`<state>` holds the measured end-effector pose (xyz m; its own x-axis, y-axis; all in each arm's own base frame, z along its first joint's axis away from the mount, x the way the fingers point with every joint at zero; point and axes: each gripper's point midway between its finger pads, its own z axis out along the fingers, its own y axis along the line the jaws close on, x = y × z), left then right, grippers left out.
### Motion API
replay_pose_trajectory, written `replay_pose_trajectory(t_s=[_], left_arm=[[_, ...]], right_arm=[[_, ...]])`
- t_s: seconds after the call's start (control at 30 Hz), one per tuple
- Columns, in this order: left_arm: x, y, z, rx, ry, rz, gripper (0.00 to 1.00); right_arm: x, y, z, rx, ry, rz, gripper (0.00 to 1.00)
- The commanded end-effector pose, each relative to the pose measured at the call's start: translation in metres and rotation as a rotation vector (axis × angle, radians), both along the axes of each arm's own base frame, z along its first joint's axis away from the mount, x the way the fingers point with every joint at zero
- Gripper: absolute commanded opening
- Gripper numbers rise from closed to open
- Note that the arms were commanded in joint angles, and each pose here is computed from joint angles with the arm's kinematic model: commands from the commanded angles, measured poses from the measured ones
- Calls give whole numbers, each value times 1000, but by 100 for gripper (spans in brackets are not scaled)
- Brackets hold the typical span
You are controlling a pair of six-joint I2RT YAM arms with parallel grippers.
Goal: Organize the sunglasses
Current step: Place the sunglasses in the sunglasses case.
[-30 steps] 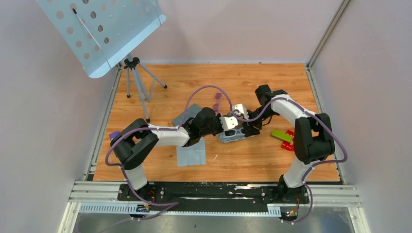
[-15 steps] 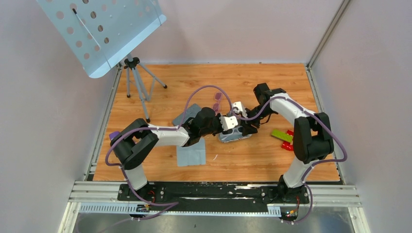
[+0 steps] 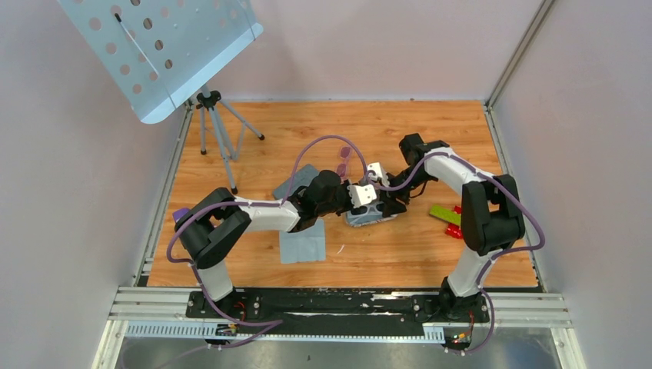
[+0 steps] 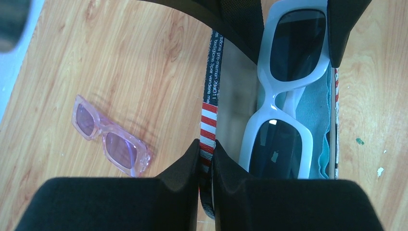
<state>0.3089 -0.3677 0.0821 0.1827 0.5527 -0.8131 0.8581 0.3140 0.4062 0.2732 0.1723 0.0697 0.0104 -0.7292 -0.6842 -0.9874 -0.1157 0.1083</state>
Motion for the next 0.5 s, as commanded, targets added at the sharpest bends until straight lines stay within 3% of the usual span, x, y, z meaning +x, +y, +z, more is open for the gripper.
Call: replay_pose_trajectory(t_s=[0.0, 0.47], left_arm=[[4, -12, 27, -88, -42, -15, 0], [0, -15, 24, -94, -20, -38, 0]], right_arm=[[-7, 5, -8, -4, 11, 35, 27], [-5, 4, -19, -18, -29, 31, 41]])
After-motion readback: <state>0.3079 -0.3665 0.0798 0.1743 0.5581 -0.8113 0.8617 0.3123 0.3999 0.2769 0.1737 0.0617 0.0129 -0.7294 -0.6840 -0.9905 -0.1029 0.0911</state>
